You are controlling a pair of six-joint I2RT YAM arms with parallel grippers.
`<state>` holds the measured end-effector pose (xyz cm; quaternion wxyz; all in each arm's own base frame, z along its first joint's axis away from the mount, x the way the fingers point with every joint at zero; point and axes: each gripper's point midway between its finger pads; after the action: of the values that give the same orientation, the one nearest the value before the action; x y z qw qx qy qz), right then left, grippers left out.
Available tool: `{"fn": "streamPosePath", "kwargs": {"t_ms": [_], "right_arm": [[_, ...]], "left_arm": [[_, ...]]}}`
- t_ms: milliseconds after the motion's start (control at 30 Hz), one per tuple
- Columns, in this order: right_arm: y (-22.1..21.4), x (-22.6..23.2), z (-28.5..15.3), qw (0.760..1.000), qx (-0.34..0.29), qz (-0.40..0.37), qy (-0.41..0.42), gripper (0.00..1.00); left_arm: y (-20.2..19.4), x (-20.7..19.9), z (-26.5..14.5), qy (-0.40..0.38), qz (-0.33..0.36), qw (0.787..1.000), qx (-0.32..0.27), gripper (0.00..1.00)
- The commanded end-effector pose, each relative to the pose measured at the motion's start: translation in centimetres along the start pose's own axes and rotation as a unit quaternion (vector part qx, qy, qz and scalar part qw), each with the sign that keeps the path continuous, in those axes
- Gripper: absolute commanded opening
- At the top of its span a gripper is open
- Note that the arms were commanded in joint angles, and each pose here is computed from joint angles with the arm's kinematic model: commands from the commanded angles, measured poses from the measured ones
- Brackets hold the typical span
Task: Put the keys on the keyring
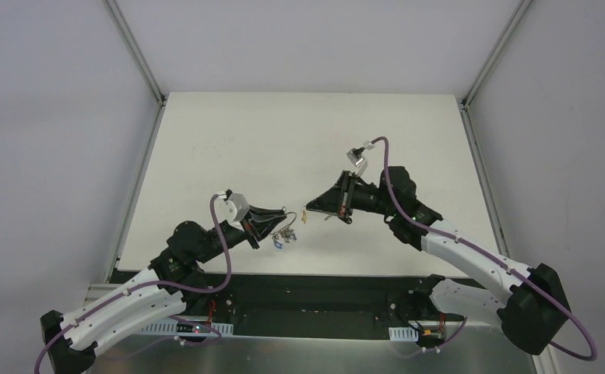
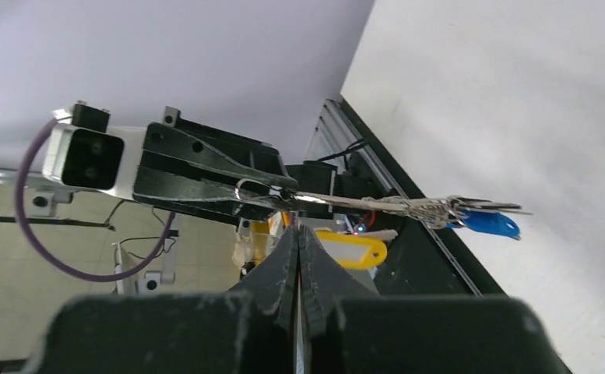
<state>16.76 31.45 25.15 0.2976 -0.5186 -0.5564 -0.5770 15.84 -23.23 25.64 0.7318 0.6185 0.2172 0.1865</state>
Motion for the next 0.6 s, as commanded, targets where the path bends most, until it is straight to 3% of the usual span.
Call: {"fn": "streamPosePath", "kwargs": {"t_ms": [0, 567], "right_arm": [[-0.1, 4.2, 0.2, 0.995, 0.021, 0.002, 0.102, 0.00], [-2.6, 6.1, 1.2, 0.985, 0.084, 0.013, 0.153, 0.00]], "left_arm": [[2.6, -1.2, 0.3, -0.033, 0.013, 0.998, -0.054, 0.00], [3.1, -0.3, -0.1, -0.013, 0.029, 0.995, -0.093, 0.00]]}}
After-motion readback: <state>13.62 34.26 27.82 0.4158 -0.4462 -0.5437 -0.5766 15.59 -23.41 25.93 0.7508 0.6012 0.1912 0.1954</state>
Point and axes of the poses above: each gripper's point midway between its finger pads, its own z axis out along the fingers, its own x axis along the line the jaws close on, y = z × x, and after that the axes turned 2 degrees about z, right-handed
